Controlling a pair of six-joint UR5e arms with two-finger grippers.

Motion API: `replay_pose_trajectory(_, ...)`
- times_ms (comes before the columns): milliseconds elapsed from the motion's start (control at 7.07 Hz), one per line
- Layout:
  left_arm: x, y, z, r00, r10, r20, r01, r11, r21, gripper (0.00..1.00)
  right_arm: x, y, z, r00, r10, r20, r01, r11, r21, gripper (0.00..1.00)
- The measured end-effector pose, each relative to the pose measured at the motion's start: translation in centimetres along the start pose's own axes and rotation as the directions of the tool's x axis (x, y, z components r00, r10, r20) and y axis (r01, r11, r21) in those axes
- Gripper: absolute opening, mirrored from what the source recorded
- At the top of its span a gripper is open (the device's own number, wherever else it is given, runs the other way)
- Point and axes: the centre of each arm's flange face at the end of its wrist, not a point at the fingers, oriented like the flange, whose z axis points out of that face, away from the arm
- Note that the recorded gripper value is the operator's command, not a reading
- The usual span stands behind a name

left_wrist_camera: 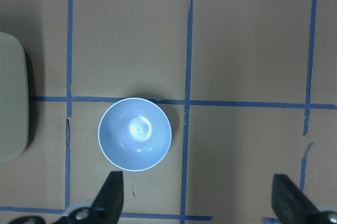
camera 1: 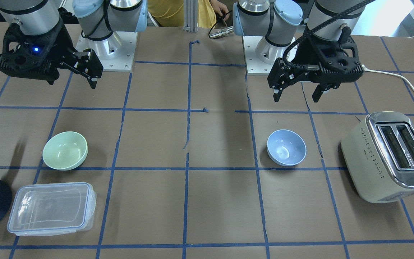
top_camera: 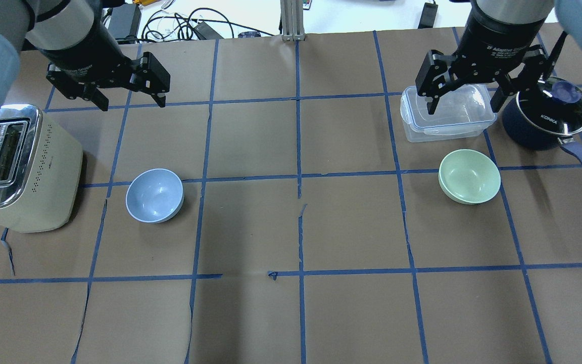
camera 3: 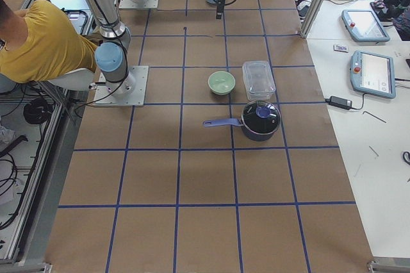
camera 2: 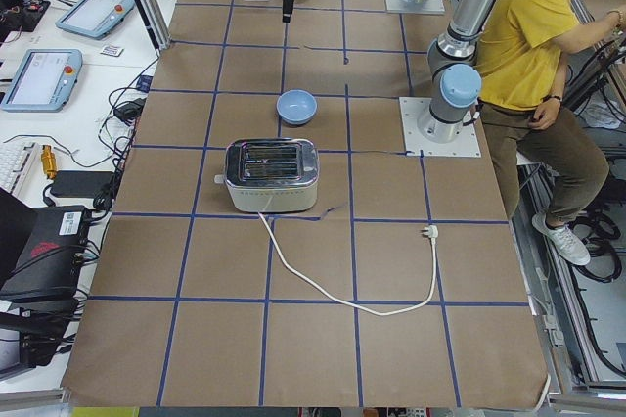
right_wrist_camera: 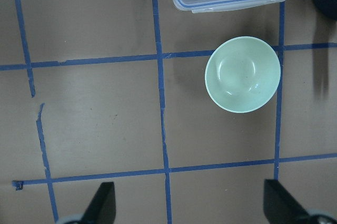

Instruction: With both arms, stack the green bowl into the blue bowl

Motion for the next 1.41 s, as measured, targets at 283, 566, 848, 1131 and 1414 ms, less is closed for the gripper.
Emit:
replay_pose_trajectory(283, -0.4, -0.1, 0.4, 1.0, 0.012, 0.001, -0.012, 1.0, -0.009, 1.0, 0.0, 0.0, 0.0, 1.0, -0.001, 0.0, 0.001, 1.0, -0.001, 1.0)
replay_pose_trajectory(566, -4.1, -0.3, 3.7, 0.998, 0.067, 0.0, -0.066, 0.996, -0.065, 1.0, 0.0, 0.0, 0.0, 1.0, 0.003, 0.002, -0.003, 1.0, -0.002, 1.0)
replay_pose_trajectory(848, -10.0, 0.4, 10.4, 0.999, 0.043, -0.018, -0.045, 0.988, -0.149, 1.0, 0.1, -0.1, 0.5, 1.0, 0.006, 0.001, -0.006, 1.0, -0.012, 1.0)
replay_pose_trajectory(1131, -12.8, 1.1, 18.7, 0.997, 0.075, -0.01, -0.075, 0.991, -0.108, 1.0, 0.3, -0.3, 1.6, 1.0, 0.009, -0.002, -0.009, 1.0, -0.026, 1.0)
replay_pose_trajectory(1414, -13.1, 2.4, 25.4, 0.994, 0.108, -0.014, -0.109, 0.988, -0.113, 0.76, 2.7, -2.7, 4.6, 0.999, 0.053, -0.007, -0.053, 0.997, -0.05, 1.0)
